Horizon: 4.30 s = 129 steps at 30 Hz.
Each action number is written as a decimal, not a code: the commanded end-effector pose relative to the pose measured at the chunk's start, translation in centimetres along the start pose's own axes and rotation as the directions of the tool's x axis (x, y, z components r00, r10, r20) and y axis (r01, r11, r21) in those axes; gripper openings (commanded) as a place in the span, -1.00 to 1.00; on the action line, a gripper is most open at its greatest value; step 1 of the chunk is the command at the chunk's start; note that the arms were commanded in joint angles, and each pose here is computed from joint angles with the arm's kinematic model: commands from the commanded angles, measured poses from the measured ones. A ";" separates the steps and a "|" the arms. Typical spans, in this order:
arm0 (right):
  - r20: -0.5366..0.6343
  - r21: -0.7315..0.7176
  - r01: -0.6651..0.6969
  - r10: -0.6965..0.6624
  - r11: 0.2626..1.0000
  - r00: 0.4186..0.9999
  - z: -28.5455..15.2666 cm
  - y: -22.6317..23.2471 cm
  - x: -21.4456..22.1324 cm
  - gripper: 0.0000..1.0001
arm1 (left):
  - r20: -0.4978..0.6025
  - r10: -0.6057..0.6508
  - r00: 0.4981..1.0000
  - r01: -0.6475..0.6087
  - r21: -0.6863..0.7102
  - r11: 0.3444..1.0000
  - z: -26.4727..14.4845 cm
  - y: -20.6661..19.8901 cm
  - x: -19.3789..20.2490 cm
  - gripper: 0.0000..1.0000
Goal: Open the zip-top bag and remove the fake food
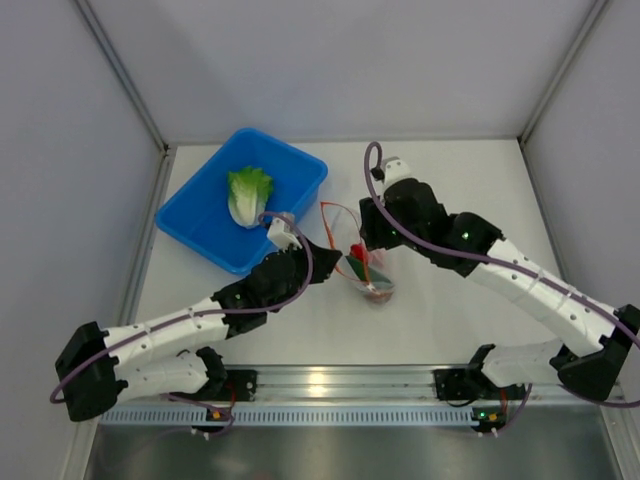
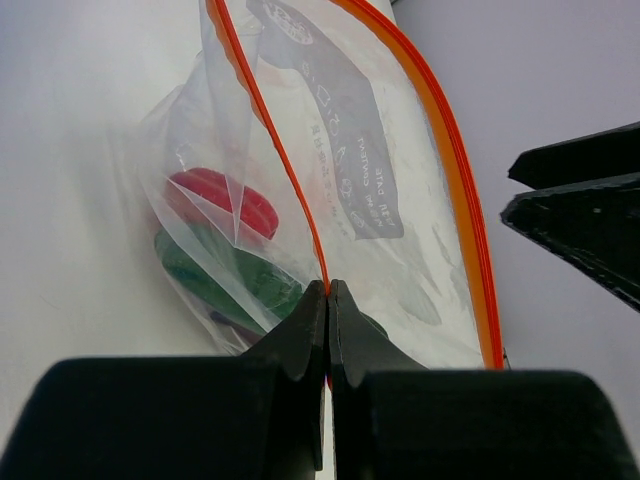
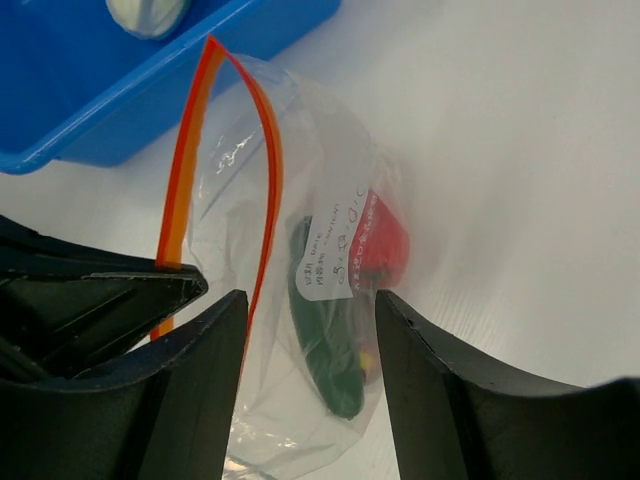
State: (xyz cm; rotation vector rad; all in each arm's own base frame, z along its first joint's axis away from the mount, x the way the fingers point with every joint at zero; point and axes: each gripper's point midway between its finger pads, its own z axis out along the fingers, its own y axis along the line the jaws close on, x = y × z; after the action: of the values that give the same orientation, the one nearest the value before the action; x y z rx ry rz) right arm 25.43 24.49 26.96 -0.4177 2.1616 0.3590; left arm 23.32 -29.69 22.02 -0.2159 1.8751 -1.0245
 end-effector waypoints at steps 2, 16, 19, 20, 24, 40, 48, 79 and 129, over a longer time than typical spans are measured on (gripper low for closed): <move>0.114 -0.048 -0.019 0.025 0.999 0.993 -2.2 1.6 -3.0 0.12 | 0.025 -0.005 1.000 0.004 0.046 0.999 0.3 -2.1 -1.3 -1.00; 0.030 0.190 0.097 -0.105 0.977 0.994 0.3 -1.5 0.0 -0.51 | 0.033 -0.009 0.999 0.006 0.068 0.998 -0.7 -2.5 -1.9 -1.00; 0.003 0.293 0.127 -0.134 0.948 0.991 0.1 -3.6 0.3 -0.80 | 0.030 0.013 0.999 -0.014 0.053 0.998 -1.2 -2.1 -2.0 -1.00; -0.005 0.317 0.135 -0.140 0.939 0.990 -0.1 -4.2 0.4 -0.84 | 0.028 0.018 0.999 -0.019 0.047 0.999 -1.4 -1.9 -2.0 -1.00; -0.037 0.459 0.176 -0.179 0.871 0.983 -1.9 -7.5 0.6 -0.96 | 0.029 0.044 0.999 -0.044 -0.016 0.999 -2.3 0.1 -2.0 -1.00; -0.122 0.676 0.303 -0.304 0.671 0.945 -8.8 -12.6 -2.7 -1.00 | 0.070 0.042 0.997 -0.029 -0.173 0.984 -5.1 5.5 -2.2 -1.00; -0.171 0.685 0.370 -0.356 0.627 0.919 -9.6 -12.5 -4.6 -1.00 | -0.014 -0.005 1.000 0.003 -0.093 0.996 -2.2 3.6 0.6 -1.00; -0.008 0.372 0.130 -0.137 0.919 0.991 -4.3 -3.4 0.0 -1.00 | -0.129 0.121 0.984 -0.111 0.077 0.991 0.2 -7.3 -1.8 -0.48; 0.132 0.383 -0.087 0.038 0.920 0.990 -4.0 -7.3 2.4 -1.00 | -0.542 0.265 0.797 -0.316 0.000 0.949 5.8 -1.2 16.1 -0.15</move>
State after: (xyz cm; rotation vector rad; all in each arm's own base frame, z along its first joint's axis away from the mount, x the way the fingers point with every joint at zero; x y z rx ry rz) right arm 23.93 16.08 25.52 -0.1678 2.1065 -0.0528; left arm 19.62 -42.67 12.20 0.3143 2.3131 -0.8858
